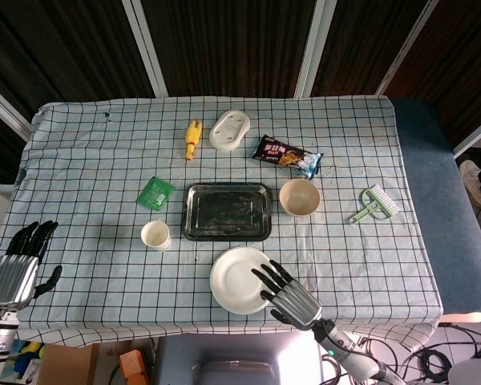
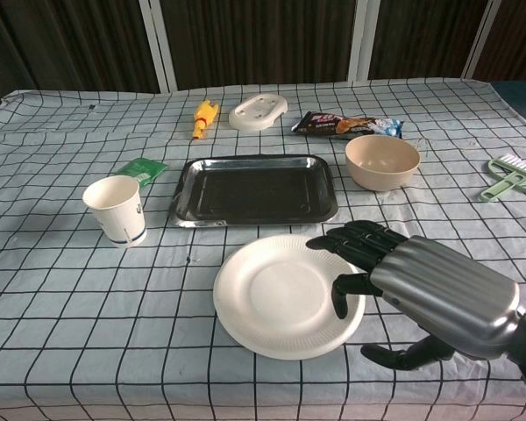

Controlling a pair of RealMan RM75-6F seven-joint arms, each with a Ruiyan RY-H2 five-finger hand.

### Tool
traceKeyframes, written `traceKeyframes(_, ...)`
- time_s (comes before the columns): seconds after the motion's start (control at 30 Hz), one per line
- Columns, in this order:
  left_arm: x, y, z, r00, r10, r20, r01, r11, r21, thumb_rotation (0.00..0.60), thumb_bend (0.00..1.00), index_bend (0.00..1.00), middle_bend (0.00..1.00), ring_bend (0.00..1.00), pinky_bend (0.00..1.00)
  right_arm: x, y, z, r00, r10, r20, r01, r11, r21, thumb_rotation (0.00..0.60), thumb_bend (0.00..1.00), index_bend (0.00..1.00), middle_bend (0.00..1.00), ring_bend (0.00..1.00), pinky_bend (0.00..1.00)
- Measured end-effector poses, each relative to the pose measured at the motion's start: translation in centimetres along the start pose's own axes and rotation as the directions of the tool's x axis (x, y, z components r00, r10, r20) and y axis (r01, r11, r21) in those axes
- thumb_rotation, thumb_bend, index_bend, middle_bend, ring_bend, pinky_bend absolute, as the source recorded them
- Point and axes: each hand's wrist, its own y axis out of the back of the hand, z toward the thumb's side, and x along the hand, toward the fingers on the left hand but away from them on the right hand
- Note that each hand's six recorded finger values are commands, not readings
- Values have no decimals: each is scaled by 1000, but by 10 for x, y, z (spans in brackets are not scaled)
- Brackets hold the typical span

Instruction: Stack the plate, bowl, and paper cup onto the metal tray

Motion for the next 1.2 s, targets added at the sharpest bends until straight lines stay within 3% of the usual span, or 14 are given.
traceKeyframes(0.6, -5, 4, -3, 1000, 15, -12, -15, 1000, -3, 600, 363, 0, 82, 49, 128, -19, -15, 9, 1000, 2, -8, -1, 1000, 7, 600, 182, 504, 56, 0, 4)
traceKeyframes(0.83, -6, 6, -5, 999, 25, -26, -25, 1000, -10, 600, 361, 0, 82, 51, 128, -25, -20, 10, 1000, -12, 6, 12, 1000, -7, 600, 190, 584, 99, 0, 29)
traceKeyframes(1.03, -7, 6, -5, 999, 27, -28, -27, 1000, -12, 600, 361, 0, 83, 51, 128, -28, -19, 11, 998, -54, 12, 54, 998, -33, 600, 290, 691, 149, 0, 64)
traceKeyframes(1.2, -7, 7, -6, 999, 28, -28, -29, 999, -13, 600, 361, 0, 83, 51, 128, -30, -17, 12, 996, -89, 4, 89, 996, -32, 600, 436, 713, 159, 0, 69)
